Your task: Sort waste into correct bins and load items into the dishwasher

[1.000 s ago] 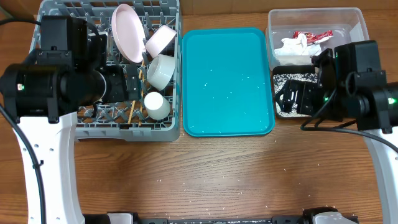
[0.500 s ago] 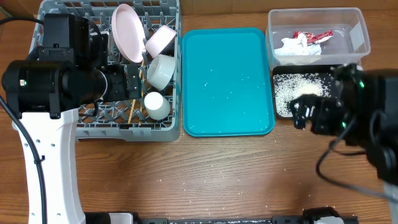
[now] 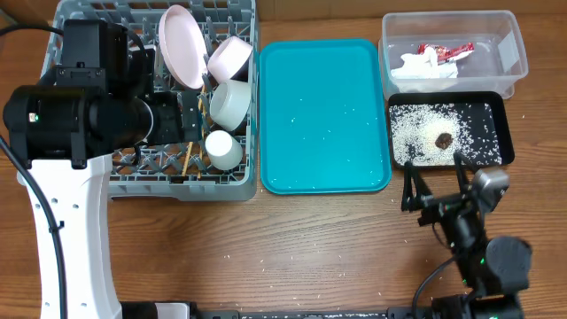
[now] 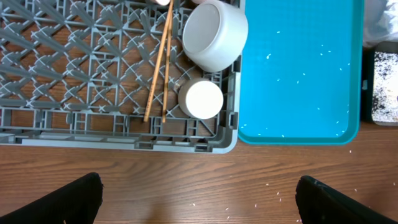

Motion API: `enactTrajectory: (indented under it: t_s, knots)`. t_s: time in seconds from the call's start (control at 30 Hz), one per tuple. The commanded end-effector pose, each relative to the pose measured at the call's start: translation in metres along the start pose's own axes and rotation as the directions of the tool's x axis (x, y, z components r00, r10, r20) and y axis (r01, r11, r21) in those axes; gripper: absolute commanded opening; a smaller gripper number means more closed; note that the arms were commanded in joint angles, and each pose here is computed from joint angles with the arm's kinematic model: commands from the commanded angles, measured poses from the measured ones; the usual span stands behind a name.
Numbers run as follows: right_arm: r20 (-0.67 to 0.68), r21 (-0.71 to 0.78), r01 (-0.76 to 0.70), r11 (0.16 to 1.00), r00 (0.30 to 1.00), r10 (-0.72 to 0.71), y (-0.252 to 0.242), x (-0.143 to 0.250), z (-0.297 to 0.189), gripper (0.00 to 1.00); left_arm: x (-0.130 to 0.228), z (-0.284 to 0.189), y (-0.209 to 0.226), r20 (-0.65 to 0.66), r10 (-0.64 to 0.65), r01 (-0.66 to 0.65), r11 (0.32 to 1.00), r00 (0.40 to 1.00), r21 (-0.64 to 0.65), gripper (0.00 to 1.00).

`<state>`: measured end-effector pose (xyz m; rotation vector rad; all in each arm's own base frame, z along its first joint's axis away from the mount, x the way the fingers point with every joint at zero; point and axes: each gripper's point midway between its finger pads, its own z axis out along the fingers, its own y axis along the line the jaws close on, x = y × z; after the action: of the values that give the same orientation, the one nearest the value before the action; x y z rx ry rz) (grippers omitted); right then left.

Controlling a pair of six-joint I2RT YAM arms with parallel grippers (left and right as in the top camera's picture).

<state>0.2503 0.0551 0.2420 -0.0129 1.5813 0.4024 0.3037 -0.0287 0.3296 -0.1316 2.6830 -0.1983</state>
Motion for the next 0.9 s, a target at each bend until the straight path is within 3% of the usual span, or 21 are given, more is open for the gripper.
enactTrajectory:
  t_s: [0.0, 0.17, 0.4, 0.57, 0.87]
  knots:
    - [0.014, -0.006, 0.006, 1.000, 1.000, -0.006, -0.005, 0.025, -0.005, 1.00, 0.000, 0.000, -0.001, -0.003, -0.017, 0.017, 1.000, 1.000, 0.008, 1.00]
    - [0.028, 0.009, 0.008, 1.000, 1.000, -0.008, -0.012, 0.044, -0.008, 1.00, 0.000, 0.000, -0.001, -0.003, -0.017, 0.017, 1.000, 1.000, 0.008, 1.00]
    - [0.102, 0.003, 0.018, 1.000, 0.995, -0.018, -0.013, 0.039, -0.010, 1.00, 0.000, 0.000, -0.001, -0.003, -0.017, 0.017, 1.000, 1.000, 0.008, 1.00]
    - [-0.015, 0.023, -0.003, 1.000, 1.000, 0.003, -0.020, 0.068, -0.011, 1.00, 0.000, 0.000, -0.001, -0.003, -0.017, 0.017, 1.000, 1.000, 0.008, 1.00]
    - [-0.012, 0.022, -0.002, 1.000, 1.000, 0.002, -0.020, 0.067, -0.011, 1.00, 0.000, 0.000, -0.001, -0.003, -0.017, 0.017, 1.000, 1.000, 0.008, 1.00]
